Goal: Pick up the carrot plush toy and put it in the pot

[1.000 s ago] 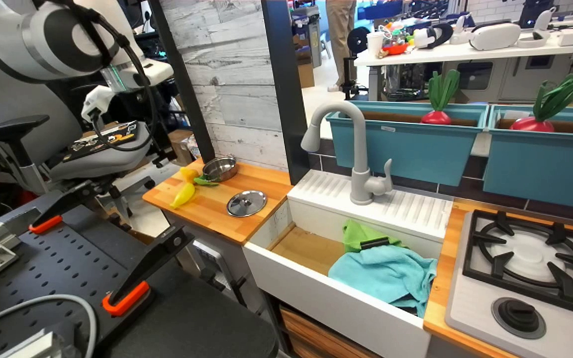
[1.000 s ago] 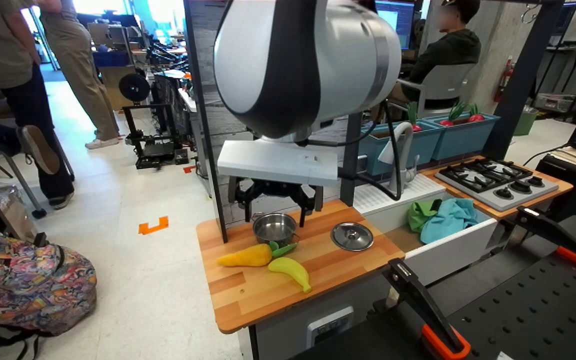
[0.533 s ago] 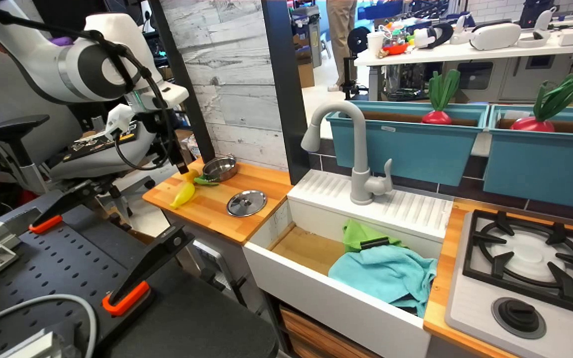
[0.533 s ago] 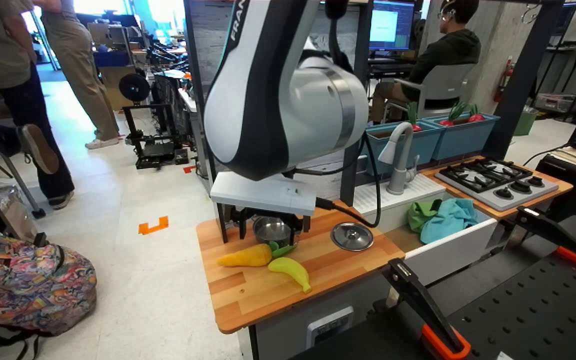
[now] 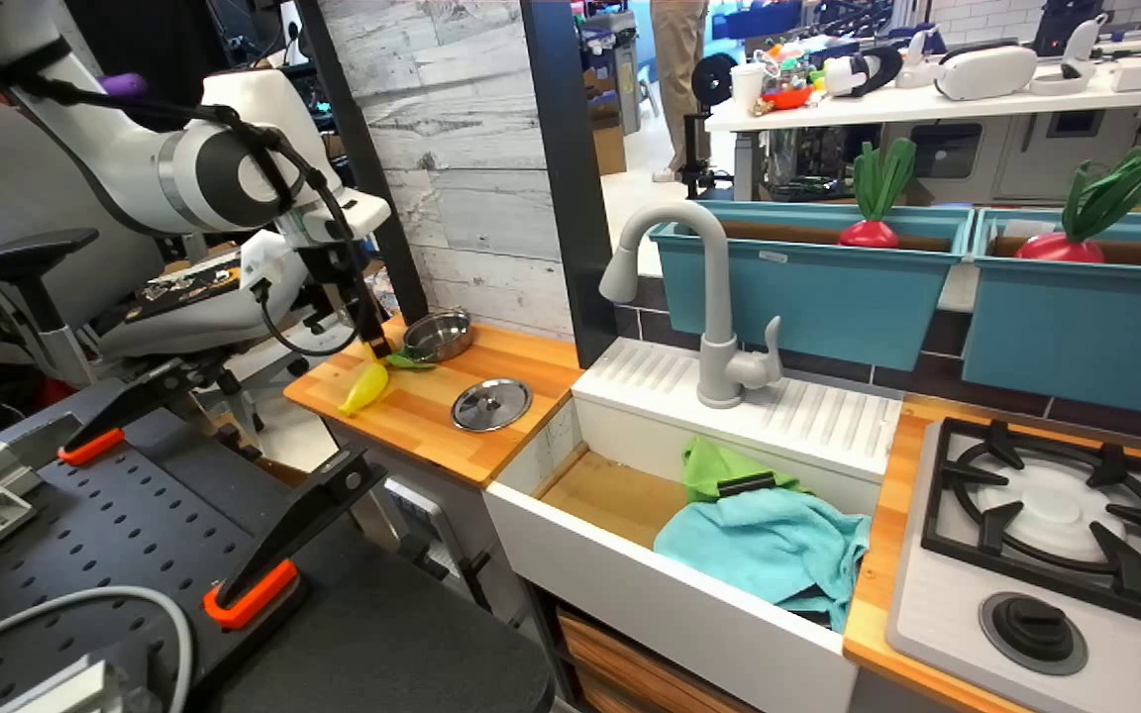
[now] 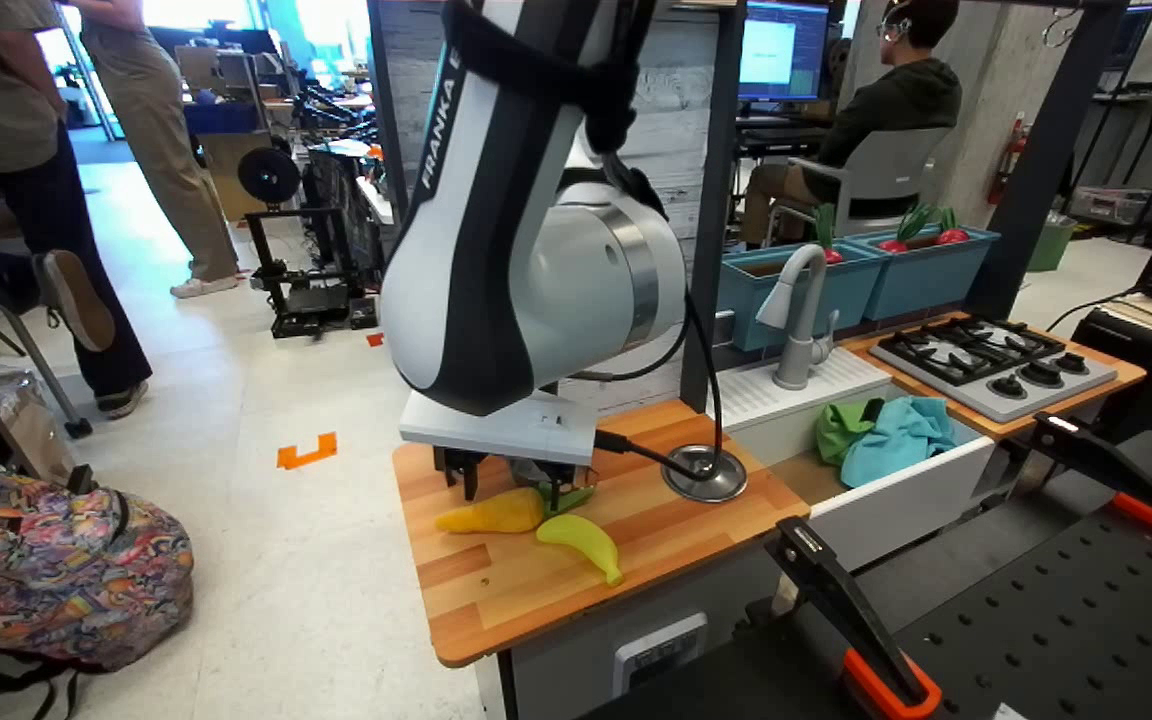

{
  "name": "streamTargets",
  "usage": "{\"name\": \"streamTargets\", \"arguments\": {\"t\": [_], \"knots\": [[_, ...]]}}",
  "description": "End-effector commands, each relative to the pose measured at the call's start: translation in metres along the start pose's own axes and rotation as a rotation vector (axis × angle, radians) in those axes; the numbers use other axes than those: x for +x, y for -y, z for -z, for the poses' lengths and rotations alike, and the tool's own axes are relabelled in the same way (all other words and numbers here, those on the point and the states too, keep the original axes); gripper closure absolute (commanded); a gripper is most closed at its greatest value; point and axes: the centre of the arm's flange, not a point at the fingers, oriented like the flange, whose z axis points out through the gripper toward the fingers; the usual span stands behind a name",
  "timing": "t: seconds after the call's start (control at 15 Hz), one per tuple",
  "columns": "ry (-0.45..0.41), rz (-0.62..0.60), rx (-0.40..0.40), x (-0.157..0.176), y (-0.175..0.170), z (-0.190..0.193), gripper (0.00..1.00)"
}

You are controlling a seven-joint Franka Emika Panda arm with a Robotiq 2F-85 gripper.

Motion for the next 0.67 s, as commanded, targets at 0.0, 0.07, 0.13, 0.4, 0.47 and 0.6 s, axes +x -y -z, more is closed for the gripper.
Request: {"name": "streamTargets", "arguments": {"t": [0.0,0.07,0.13,0.4,0.47,0.6], "knots": [[-0.003,0.016,-0.024,0.004,0.017,-0.013,0.42],[0.000,0.021,-0.024,0.002,0.018,-0.013,0.51],[0.002,0.027,-0.024,0.000,0.019,-0.012,0.58],[0.018,0.053,-0.021,-0.008,0.021,-0.001,0.86],[0.022,0.061,-0.020,-0.009,0.022,0.002,0.94],[0.031,0.083,-0.019,-0.014,0.021,0.012,1.00]]}}
